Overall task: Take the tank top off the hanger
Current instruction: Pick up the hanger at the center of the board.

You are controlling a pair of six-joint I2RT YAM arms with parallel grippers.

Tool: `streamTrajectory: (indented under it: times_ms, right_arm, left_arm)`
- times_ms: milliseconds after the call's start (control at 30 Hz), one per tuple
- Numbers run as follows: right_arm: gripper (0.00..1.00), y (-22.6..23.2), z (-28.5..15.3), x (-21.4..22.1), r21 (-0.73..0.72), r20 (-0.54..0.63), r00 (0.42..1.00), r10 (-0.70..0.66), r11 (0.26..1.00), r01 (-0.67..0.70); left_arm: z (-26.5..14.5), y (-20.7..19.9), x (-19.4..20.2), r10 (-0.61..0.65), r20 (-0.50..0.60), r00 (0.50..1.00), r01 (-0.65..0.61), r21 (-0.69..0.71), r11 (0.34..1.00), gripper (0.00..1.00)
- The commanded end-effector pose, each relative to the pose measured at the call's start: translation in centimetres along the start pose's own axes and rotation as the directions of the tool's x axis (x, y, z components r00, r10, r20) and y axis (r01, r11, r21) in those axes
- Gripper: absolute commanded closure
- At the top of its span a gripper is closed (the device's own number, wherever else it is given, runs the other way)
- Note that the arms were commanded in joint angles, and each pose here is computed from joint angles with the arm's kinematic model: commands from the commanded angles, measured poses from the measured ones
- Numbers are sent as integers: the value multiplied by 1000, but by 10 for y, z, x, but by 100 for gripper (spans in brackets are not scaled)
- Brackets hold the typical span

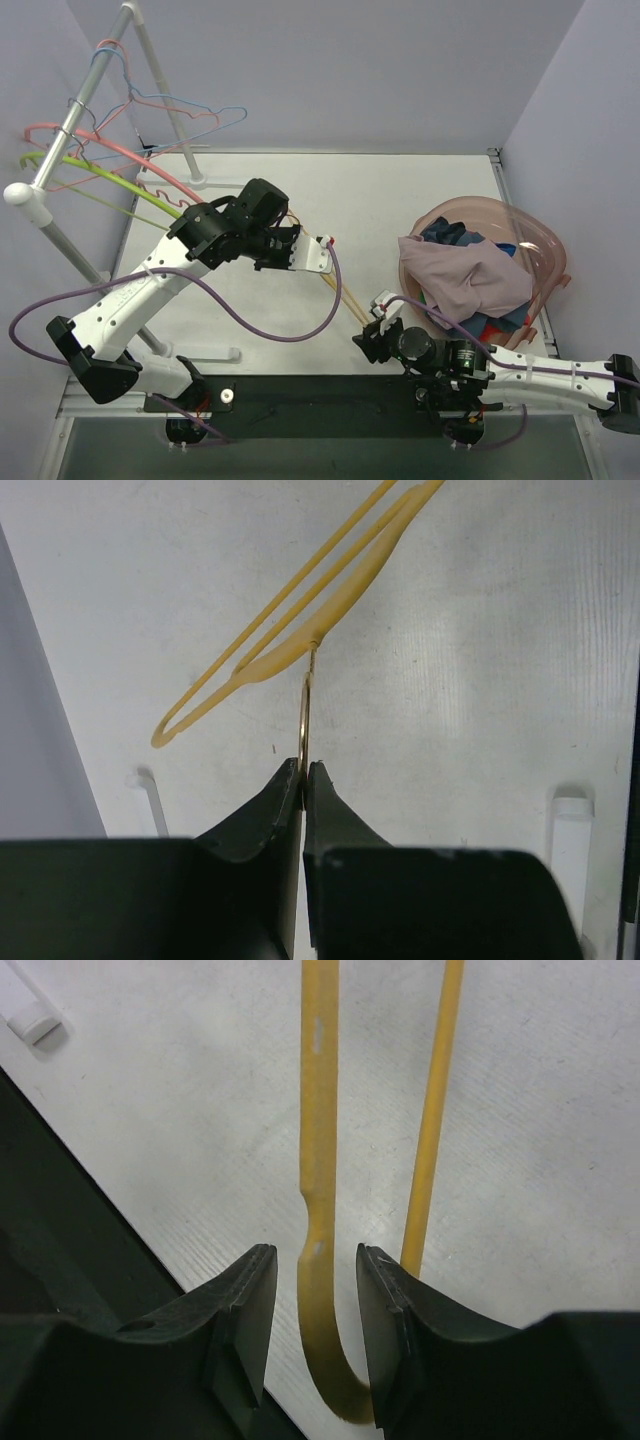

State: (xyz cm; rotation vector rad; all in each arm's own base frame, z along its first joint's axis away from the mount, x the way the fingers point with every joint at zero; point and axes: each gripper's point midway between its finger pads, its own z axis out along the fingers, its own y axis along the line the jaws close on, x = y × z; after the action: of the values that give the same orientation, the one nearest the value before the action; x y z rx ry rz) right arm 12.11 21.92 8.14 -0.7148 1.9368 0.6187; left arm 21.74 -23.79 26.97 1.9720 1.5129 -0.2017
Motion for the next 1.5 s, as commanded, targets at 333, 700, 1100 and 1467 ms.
streamTrajectory:
  times_ms: [333, 700, 1100, 1467]
  right_arm:
    - [100, -11, -12, -49, 100, 119, 977, -176, 981, 164]
    - [100, -9, -53, -106, 73, 230, 950, -210, 977, 198]
    - [100, -19, -85, -145, 104, 266, 939, -217, 975, 196]
    - [100, -33, -124, -253, 306, 296, 886, -356, 914, 265]
  left_arm:
    - [-23, -10, -18, -53, 78, 996, 52, 20, 998, 100]
    - [-34, 12, -23, -90, 126, 988, 107, -136, 985, 76]
    - [-69, 61, -46, -291, 355, 888, 418, -366, 831, 3]
    - [-75, 19, -71, -290, 564, 773, 466, -196, 863, 3]
